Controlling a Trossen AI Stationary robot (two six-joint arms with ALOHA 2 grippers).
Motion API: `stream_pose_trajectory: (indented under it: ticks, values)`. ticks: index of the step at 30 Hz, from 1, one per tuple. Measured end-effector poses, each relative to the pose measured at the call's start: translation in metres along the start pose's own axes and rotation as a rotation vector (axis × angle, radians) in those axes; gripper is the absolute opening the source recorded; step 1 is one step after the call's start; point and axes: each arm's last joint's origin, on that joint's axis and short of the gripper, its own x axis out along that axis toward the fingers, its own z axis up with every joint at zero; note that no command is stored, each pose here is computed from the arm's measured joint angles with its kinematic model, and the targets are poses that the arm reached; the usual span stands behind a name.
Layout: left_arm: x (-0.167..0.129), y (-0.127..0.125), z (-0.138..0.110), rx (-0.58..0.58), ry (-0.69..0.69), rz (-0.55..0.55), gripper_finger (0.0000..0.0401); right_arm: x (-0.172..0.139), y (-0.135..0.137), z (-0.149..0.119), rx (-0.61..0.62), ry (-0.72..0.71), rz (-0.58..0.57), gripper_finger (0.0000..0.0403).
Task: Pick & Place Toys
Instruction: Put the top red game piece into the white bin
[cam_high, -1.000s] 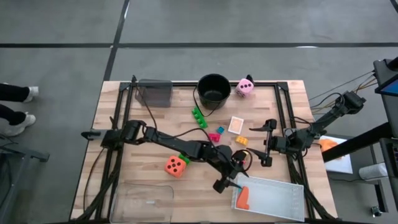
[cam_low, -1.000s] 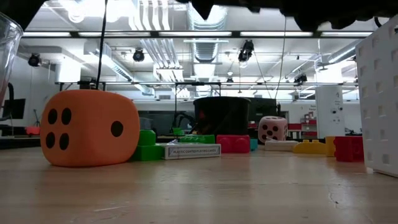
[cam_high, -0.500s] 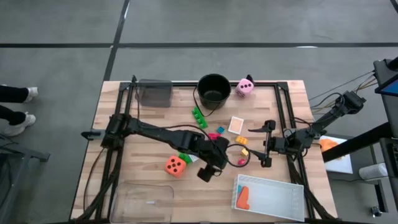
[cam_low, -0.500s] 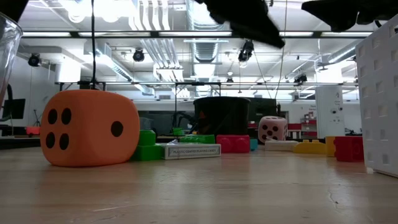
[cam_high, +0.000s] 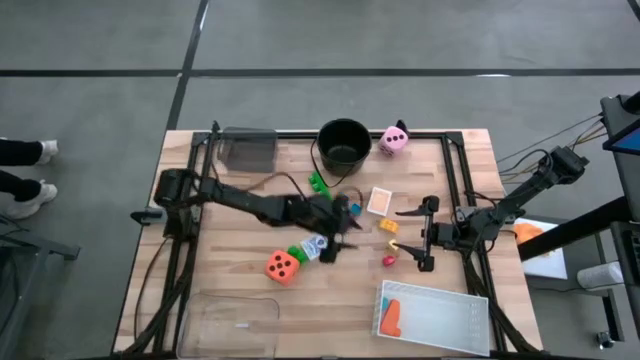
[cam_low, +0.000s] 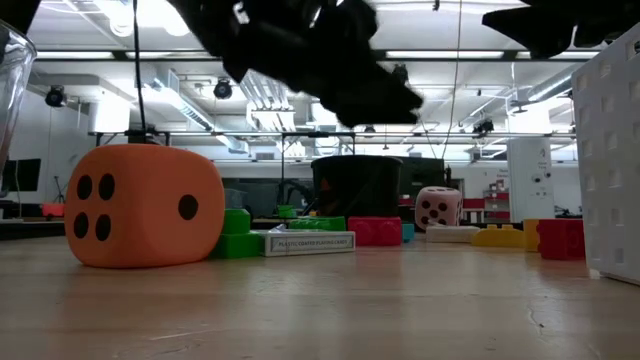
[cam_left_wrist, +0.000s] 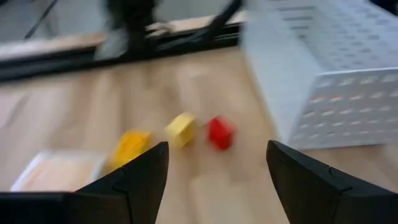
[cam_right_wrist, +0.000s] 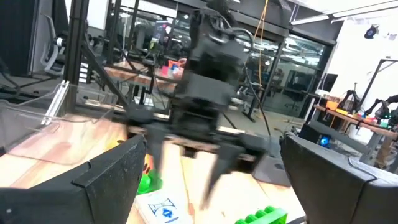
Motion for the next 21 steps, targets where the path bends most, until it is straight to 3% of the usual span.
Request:
stream_pose_trajectory:
  ticks: [5,8,13,21]
  values:
    - [-0.014,0.040,-0.027,-0.150,0.072,0.096,0.0271,0.000,0.000,0.000,0.002,-0.003,0.000,0.0362]
    - [-0.013,0.053,-0.038,-0.177,0.104,0.124,0.0271,0.000,0.000,0.000,0.000,-0.001,0.000,0.0362]
    - [-0.011,0.062,-0.048,-0.200,0.194,0.151,0.0271,0.000,0.000,0.000,0.004,-0.002,0.000,0.0362]
    - [-0.012,0.066,-0.038,-0.164,0.272,0.201,0.0271,0.000,0.000,0.000,-0.001,0.000,0.000,0.0362]
